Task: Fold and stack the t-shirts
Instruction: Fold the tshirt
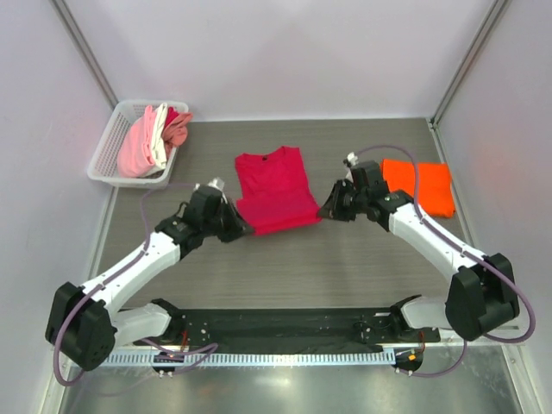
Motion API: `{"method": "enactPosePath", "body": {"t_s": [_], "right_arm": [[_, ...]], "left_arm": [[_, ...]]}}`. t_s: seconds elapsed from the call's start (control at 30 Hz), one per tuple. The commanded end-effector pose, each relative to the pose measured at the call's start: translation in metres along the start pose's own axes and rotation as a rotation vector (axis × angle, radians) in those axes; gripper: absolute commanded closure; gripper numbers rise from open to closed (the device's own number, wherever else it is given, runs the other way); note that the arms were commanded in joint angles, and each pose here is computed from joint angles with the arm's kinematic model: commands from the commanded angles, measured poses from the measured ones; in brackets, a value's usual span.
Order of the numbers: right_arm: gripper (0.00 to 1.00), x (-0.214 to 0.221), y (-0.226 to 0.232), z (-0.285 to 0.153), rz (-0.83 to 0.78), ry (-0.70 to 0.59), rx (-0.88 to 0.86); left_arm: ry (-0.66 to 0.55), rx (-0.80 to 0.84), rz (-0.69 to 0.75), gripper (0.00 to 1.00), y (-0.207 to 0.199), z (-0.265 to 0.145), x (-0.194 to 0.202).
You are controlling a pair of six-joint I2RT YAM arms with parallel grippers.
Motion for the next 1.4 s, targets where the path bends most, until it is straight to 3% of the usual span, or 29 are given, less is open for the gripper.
{"method": "enactPosePath", "body": {"t_s": [0.0, 0.27, 0.33, 0.37, 0.43, 0.47, 0.5, 0.77, 1.0, 1.17, 1.37], "right_arm": [[0.99, 0.038, -0.03, -0.007, 0.042, 0.077, 0.081], [0.99, 0.093, -0.051, -0.039, 0.039, 0.1, 0.079], [0.9, 0.103, -0.056, -0.043, 0.037, 0.112, 0.083], [0.64, 0.108, -0.059, -0.047, 0.037, 0.112, 0.078], [0.52, 0.11, -0.065, -0.051, 0.036, 0.092, 0.105], [0.52, 0.11, -0.066, -0.052, 0.027, 0.08, 0.11], [0.5, 0.107, -0.064, -0.054, 0.015, 0.063, 0.111], [0.58, 0.073, -0.043, -0.034, -0.08, 0.02, 0.172], [0.46, 0.046, -0.022, 0.009, -0.152, 0.001, 0.137], [0.49, 0.035, -0.011, 0.039, -0.193, 0.031, 0.128], [0.55, 0.028, -0.012, 0.071, -0.224, 0.045, 0.164]], "left_arm": [[0.15, -0.051, -0.04, 1.0, 0.025, 0.002, 0.054], [0.199, 0.02, 0.017, 1.0, 0.012, -0.018, 0.108], [0.232, 0.03, 0.041, 0.98, 0.012, -0.021, 0.122], [0.241, 0.031, 0.05, 0.8, 0.012, -0.022, 0.125], [0.275, 0.013, 0.075, 0.56, 0.015, -0.025, 0.136], [0.274, -0.003, 0.082, 0.45, 0.017, -0.026, 0.137], [0.257, -0.024, 0.087, 0.41, 0.02, -0.027, 0.136], [0.113, -0.197, 0.173, 0.23, 0.033, -0.048, 0.11], [0.046, -0.206, 0.095, 0.29, 0.052, -0.019, 0.071], [0.027, -0.228, 0.102, 0.37, 0.063, 0.013, 0.062], [0.027, -0.277, 0.133, 0.37, 0.064, 0.048, 0.05]]}}
Point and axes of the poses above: each gripper's point midway between its finger pads, its own z axis out along the fingers, its own y axis along the line the jaws close on, x = y × z, the point moved 8 cm from there along -z, back along the fingers, and after that the axes turned 11 degrees about z, right-handed, at the moved point
